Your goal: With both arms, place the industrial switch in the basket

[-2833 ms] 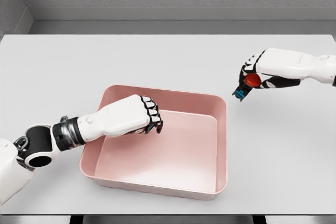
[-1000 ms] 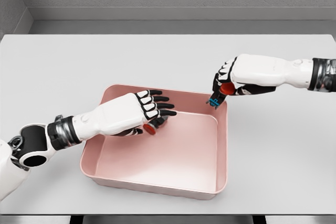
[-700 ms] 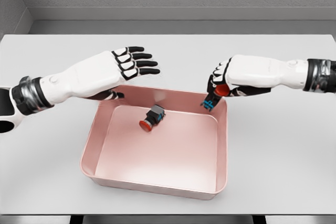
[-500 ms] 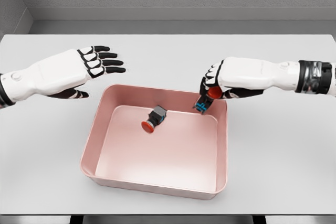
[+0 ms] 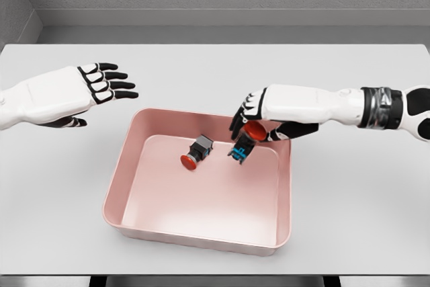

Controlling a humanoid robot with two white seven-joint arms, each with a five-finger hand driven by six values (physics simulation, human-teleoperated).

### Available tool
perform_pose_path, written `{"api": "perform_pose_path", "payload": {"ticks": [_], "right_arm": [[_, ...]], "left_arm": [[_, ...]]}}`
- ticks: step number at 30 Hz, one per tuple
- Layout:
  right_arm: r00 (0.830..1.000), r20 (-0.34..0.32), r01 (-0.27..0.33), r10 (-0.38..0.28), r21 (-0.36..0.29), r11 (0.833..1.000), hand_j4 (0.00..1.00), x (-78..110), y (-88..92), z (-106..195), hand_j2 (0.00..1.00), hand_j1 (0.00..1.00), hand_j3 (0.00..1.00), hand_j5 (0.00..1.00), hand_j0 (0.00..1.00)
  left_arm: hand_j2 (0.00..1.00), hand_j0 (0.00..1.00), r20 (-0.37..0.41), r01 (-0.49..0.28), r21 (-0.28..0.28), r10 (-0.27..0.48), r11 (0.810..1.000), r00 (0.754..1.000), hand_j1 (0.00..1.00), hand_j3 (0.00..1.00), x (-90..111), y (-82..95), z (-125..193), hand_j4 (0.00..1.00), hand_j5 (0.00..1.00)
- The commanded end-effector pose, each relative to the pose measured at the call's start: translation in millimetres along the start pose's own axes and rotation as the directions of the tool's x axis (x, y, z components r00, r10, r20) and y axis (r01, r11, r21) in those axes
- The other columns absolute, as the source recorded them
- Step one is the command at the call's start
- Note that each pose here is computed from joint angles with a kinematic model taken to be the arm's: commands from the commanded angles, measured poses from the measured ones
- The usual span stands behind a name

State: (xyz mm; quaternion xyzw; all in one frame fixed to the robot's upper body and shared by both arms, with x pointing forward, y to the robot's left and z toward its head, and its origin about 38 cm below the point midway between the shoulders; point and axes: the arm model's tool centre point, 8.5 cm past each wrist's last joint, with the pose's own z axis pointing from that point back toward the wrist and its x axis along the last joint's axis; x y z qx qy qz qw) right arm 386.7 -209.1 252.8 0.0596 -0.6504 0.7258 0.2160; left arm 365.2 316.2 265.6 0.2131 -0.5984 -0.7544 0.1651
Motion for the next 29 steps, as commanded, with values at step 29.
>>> {"api": "perform_pose_path", "payload": {"ticks": [29], "right_arm": [[0.971, -0.231, -0.079, 0.061, -0.069, 0.994, 1.00, -19.3, -45.7, 88.1, 1.00, 1.00, 1.00, 1.00, 1.00]], "left_arm": [[1.00, 1.00, -0.005, 0.035, -0.026, -0.035, 0.999, 0.999, 1.00, 1.00, 0.1, -4.1, 0.3, 1.00, 1.00]]}}
